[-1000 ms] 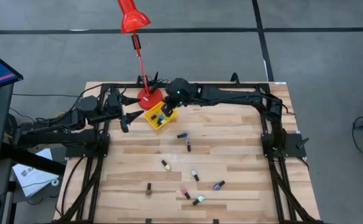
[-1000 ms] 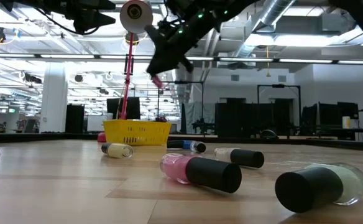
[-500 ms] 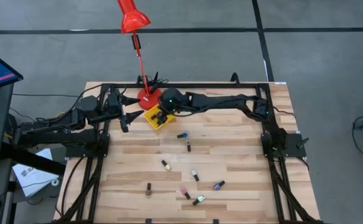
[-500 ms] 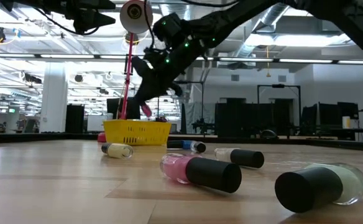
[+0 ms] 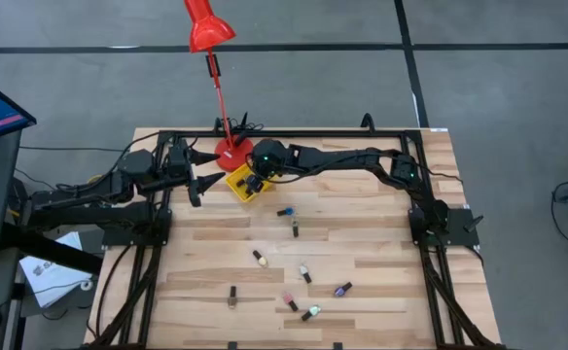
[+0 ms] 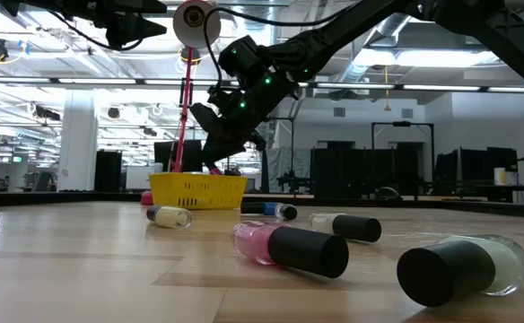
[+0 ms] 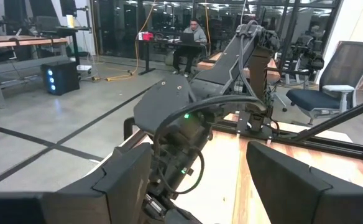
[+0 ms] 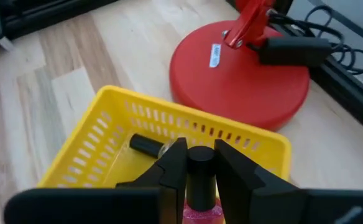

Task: Pick & Place Nail Polish
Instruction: Put the pink nail polish into the yellow basket, then put the transparent nail polish into the yellow basket

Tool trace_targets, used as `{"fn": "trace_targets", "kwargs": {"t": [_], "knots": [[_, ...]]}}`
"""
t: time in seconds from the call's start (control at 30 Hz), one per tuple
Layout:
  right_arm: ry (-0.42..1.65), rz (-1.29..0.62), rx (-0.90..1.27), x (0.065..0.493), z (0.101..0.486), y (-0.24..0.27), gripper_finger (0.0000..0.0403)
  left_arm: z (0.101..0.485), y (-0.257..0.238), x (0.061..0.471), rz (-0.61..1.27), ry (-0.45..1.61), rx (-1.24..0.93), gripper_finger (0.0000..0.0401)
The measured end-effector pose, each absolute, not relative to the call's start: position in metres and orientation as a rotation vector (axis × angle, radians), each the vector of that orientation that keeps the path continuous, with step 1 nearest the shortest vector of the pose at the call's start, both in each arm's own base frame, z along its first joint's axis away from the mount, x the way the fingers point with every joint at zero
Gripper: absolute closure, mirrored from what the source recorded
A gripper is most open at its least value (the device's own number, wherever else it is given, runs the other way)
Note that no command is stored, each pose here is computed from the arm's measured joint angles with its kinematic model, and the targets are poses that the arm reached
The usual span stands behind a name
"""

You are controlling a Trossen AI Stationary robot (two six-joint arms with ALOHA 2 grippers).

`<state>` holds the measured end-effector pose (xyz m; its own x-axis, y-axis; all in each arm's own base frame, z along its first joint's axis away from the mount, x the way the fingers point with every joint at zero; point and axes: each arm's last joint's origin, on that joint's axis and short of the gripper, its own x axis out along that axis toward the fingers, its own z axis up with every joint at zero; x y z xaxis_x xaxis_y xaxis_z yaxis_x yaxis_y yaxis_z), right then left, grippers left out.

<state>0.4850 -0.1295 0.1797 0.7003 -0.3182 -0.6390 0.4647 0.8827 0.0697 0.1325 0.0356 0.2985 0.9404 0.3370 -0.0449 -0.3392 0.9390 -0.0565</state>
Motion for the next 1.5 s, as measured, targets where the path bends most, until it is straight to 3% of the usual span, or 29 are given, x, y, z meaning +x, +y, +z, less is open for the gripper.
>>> {"fn": "trace_targets", "kwargs": {"t": [0.53,0.87,1.07,1.23,1.5], "knots": [[0.688,-0.445,0.237,0.483,0.178,-0.131,0.0338,0.299,0.036,0.133,0.345,0.034,-0.064,0.0142],[0.690,-0.447,0.242,0.482,0.178,-0.134,0.0264,0.298,0.036,0.133,0.345,0.035,-0.065,0.0142],[0.647,-0.448,0.268,0.463,0.234,-0.129,0.0235,0.298,0.036,0.133,0.344,0.034,-0.071,0.0142],[0.707,-0.549,0.460,0.428,0.280,-0.111,0.0232,0.298,0.036,0.133,0.344,0.034,-0.071,0.0142],[0.957,-0.726,0.565,0.402,0.275,-0.050,0.0192,0.298,0.036,0.133,0.344,0.034,-0.071,0.0142]]}}
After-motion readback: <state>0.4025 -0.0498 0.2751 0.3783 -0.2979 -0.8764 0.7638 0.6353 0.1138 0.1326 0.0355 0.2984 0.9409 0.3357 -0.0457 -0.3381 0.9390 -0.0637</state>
